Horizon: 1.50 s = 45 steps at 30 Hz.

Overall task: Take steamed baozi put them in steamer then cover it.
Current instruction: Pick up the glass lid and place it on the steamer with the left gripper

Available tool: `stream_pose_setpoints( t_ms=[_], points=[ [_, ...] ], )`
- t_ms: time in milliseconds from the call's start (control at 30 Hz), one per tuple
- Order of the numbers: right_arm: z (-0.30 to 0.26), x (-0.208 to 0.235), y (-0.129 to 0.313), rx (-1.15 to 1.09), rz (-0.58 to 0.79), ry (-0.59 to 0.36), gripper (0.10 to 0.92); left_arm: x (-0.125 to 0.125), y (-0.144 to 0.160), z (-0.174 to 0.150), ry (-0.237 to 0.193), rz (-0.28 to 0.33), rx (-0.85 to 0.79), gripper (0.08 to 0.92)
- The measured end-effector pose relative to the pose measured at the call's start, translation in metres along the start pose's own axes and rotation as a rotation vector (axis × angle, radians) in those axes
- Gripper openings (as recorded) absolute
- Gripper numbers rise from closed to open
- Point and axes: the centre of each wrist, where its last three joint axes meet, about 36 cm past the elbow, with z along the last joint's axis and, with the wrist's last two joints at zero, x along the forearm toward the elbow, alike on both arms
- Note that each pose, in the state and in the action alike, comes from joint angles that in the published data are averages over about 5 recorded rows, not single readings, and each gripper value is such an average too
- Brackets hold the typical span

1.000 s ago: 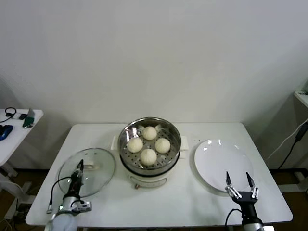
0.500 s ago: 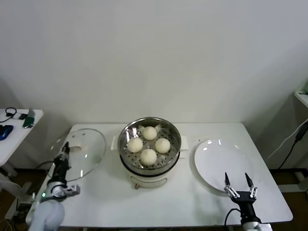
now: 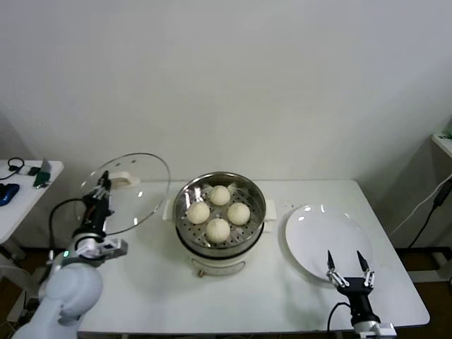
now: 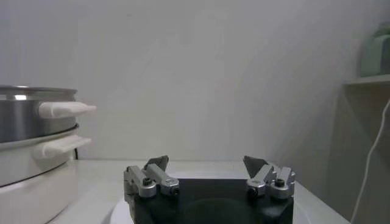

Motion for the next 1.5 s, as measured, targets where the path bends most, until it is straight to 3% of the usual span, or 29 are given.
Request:
stream_pose_setpoints(
  t_ms=[500,833,1167,1500],
  points=[
    [0.007,-0.009,-0.002,0.005,0.005,-0.026,0.823,0.011,0.008,-0.121,-0.063,0.105,0.002,0.14],
    [0.015,-0.011,-0.006,0.011,0.008,-0.024,0.823,0.017,-0.002,-0.195,-0.095,0.108,0.005,0.14],
    [0.02,-0.011,-0.01,0.014,0.018,-0.022,0.823,0.024,-0.021,-0.243,-0.105,0.116,-0.005,0.14],
    [0.023,-0.012,-0.01,0.012,0.025,-0.021,0.823,0.034,-0.045,-0.264,-0.097,0.117,-0.042,0.14]
  ],
)
